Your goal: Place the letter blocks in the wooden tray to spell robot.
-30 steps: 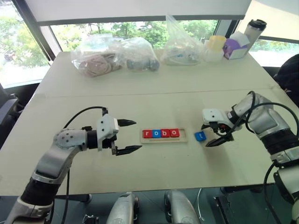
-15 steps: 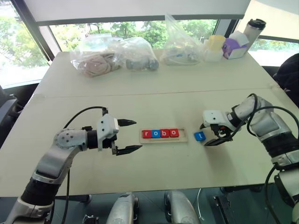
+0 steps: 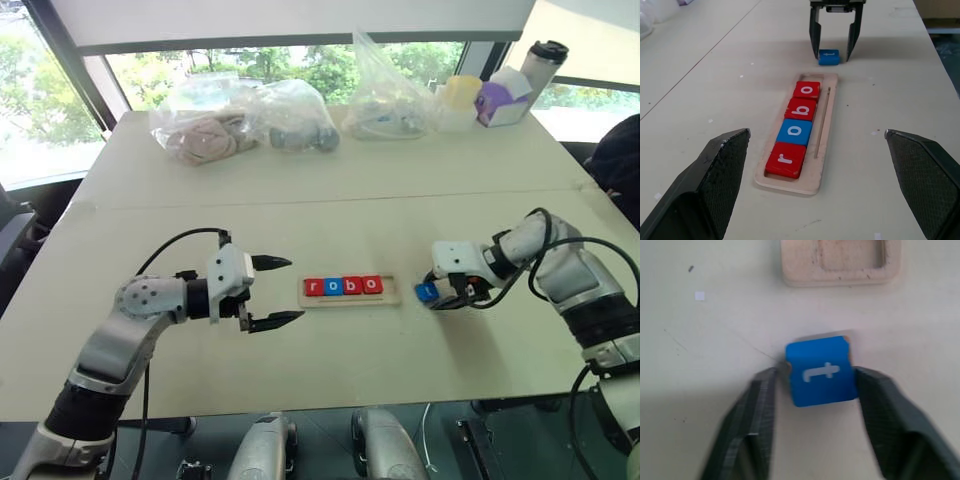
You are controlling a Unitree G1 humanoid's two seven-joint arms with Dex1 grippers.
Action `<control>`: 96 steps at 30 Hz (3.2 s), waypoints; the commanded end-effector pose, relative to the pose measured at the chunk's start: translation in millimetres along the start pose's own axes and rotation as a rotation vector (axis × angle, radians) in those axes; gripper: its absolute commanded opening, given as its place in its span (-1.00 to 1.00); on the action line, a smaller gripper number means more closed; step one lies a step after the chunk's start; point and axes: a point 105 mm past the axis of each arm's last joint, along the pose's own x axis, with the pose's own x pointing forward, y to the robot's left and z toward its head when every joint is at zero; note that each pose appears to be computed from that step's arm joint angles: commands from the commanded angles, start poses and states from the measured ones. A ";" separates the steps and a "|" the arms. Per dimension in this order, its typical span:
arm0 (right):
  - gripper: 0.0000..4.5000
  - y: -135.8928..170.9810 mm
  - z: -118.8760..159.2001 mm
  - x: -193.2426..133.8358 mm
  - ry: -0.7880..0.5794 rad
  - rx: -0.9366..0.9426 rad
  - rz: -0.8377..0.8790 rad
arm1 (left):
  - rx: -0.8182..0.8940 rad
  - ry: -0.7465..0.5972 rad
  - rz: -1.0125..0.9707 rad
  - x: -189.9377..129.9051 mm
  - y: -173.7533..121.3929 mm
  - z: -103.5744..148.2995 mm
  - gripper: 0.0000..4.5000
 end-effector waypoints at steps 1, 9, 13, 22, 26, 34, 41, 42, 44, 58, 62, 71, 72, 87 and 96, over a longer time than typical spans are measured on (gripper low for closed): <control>-0.50 -1.7 2.2 0.1 -0.003 -0.002 -0.020 | 0.041 -0.022 0.001 -1.1 1.5 10.9 1.00; -0.50 -12.0 28.8 -15.9 -0.060 0.028 -0.078 | 0.038 -0.020 0.004 -1.6 1.0 10.5 1.00; -0.50 -17.5 60.9 -28.2 -0.145 0.053 -0.086 | 0.038 -0.022 0.002 -0.8 0.6 10.4 1.00; -0.50 -17.3 70.3 -12.2 -0.085 0.097 -0.035 | 0.043 -0.028 0.000 1.6 1.4 11.7 1.00; -0.50 -16.6 64.9 -4.7 -0.044 0.119 -0.006 | 0.041 -0.029 0.005 0.9 0.3 12.0 1.00; -0.50 -20.7 61.1 1.1 -0.005 0.097 0.013 | 0.038 -0.027 0.017 0.3 -1.5 12.2 1.00; -0.50 -21.8 62.4 6.8 0.012 0.071 0.022 | 0.033 -0.029 0.028 0.4 -2.1 13.1 1.00; -0.50 -22.0 62.5 7.6 0.013 0.069 0.024 | 0.032 -0.029 0.030 0.4 -2.1 13.2 1.00; -0.50 -22.4 62.4 8.4 0.016 0.067 0.026 | 0.031 -0.029 0.033 0.5 -1.9 13.5 1.00; -0.50 -20.8 61.1 9.8 0.030 0.076 0.043 | 0.025 -0.030 0.042 0.4 -3.2 13.4 1.00; -0.50 -20.8 61.8 11.5 0.035 0.054 0.038 | 0.025 -0.031 0.041 0.5 -3.3 13.3 1.00; -0.50 -20.8 62.5 11.0 0.037 0.061 0.044 | 0.024 -0.030 0.040 0.1 -3.2 12.5 1.00; -0.02 -21.2 63.2 10.8 0.036 0.063 0.043 | 0.024 -0.030 0.040 0.1 -3.1 12.3 1.00; 0.97 -29.6 70.9 -12.0 0.006 0.076 0.003 | 0.020 -0.031 0.037 1.2 -4.5 10.7 1.00; 0.97 -44.9 59.2 -19.1 0.049 0.048 -0.123 | 0.021 -0.034 0.027 2.6 -4.8 11.7 1.00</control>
